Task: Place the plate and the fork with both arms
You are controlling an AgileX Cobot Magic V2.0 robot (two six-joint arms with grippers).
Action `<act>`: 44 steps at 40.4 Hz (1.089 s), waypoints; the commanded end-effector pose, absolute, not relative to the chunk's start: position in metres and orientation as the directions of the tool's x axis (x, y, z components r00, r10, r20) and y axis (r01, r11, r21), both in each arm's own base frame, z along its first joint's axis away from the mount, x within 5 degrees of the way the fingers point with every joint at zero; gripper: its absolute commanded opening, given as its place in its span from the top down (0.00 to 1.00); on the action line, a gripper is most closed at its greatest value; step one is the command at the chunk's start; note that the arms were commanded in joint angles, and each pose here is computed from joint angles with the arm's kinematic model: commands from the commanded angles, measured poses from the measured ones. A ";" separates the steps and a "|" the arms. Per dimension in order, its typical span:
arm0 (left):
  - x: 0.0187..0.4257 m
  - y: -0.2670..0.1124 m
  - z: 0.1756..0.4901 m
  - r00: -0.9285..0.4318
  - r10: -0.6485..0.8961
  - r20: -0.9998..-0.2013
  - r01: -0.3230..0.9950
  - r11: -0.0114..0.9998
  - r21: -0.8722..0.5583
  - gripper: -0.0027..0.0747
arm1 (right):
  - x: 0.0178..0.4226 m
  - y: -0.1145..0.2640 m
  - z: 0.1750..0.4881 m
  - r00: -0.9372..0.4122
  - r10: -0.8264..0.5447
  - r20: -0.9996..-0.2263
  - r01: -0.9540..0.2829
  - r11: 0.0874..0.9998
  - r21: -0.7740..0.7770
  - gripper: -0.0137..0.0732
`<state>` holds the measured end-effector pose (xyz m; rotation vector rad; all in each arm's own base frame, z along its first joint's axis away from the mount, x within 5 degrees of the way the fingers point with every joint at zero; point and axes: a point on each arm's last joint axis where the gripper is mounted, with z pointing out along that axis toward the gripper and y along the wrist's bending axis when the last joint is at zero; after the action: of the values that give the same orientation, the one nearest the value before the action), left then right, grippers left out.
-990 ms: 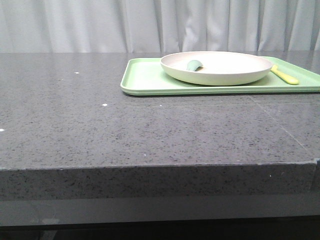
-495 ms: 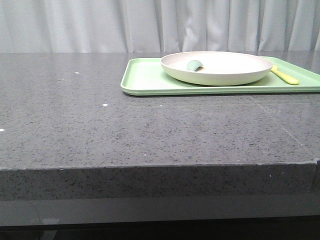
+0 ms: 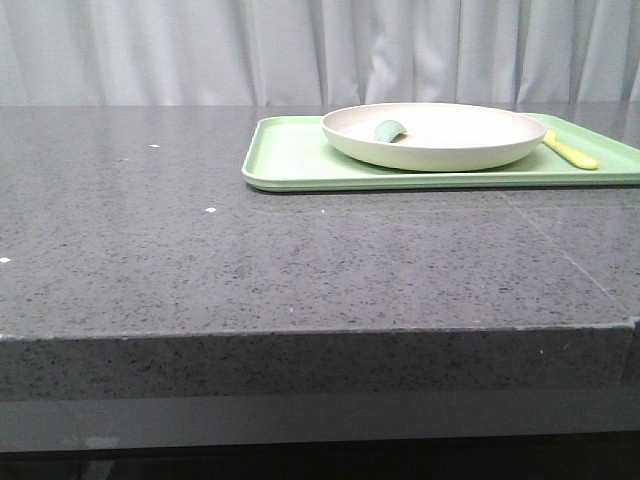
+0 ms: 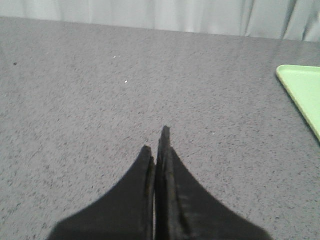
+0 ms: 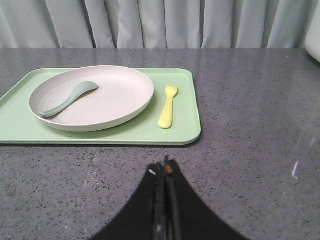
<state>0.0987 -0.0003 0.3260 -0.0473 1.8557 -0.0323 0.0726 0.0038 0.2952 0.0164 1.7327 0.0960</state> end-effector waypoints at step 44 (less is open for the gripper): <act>0.055 0.003 0.207 0.058 -0.027 -0.998 -0.054 0.998 -0.030 0.99 | 0.073 0.004 0.312 -0.060 0.052 -0.997 -0.051 0.997 0.055 0.92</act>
<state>0.0555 0.0030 0.1927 -0.0616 1.6920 0.0264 0.0726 0.0038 0.2952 0.0164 1.7327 0.0960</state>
